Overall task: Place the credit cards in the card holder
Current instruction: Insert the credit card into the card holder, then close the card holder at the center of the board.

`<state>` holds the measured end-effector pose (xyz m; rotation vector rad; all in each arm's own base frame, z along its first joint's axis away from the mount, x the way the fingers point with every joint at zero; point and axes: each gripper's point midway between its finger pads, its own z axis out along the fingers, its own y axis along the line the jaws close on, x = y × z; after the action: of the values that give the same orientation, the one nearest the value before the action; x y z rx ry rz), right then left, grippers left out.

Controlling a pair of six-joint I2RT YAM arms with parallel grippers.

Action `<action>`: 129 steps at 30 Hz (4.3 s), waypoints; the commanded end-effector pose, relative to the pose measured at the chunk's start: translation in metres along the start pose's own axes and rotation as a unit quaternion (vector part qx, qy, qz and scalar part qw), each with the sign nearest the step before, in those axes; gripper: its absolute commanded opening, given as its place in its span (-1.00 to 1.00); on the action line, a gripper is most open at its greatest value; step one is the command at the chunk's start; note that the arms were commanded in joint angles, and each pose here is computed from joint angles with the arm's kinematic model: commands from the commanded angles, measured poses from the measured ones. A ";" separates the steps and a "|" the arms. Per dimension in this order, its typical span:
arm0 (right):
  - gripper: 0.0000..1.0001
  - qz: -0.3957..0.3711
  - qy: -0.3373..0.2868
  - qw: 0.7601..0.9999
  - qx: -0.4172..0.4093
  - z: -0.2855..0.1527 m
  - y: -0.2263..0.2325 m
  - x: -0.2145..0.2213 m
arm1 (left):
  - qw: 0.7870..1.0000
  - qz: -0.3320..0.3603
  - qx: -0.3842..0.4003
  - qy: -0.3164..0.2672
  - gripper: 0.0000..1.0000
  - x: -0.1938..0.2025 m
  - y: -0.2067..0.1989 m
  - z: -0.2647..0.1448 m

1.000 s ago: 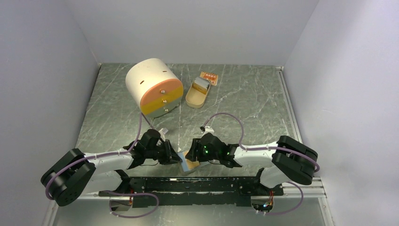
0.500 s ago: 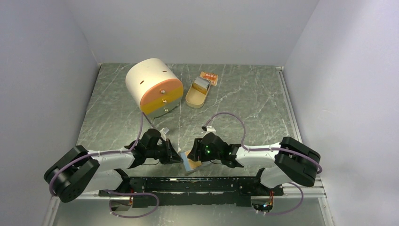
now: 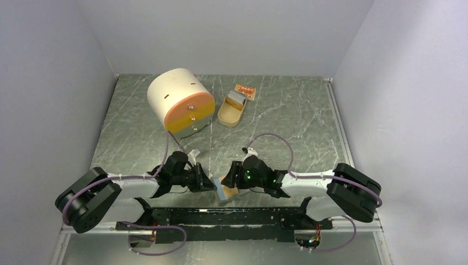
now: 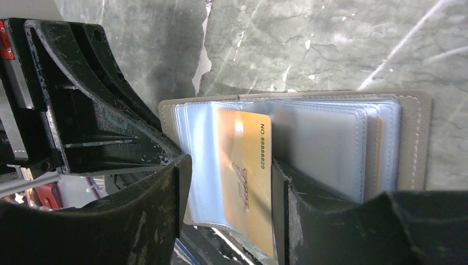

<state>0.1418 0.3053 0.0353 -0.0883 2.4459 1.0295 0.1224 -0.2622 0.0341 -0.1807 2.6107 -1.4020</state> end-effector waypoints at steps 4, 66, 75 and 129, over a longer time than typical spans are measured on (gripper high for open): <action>0.14 -0.003 -0.008 0.998 0.055 -0.010 -0.018 -0.009 | 1.000 0.008 0.024 -0.004 -0.82 -0.003 -0.007 0.001; -0.19 -0.144 0.019 0.964 0.224 -0.041 -0.049 -0.036 | 0.994 -0.008 -0.108 0.019 -0.82 -0.009 0.009 -0.005; -0.60 -0.151 0.008 0.957 0.246 -0.053 -0.052 -0.041 | 0.993 -0.013 -0.111 0.021 -0.82 -0.009 0.012 -0.004; -1.00 -0.161 -0.005 0.962 0.220 -0.055 -0.040 -0.027 | 0.998 -0.004 -0.055 0.026 -0.59 -0.008 -0.012 -0.004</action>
<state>0.1516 0.2345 0.0520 -0.3589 2.5199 0.2836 0.1280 -0.2563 0.0330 -0.2075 2.7790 -1.1950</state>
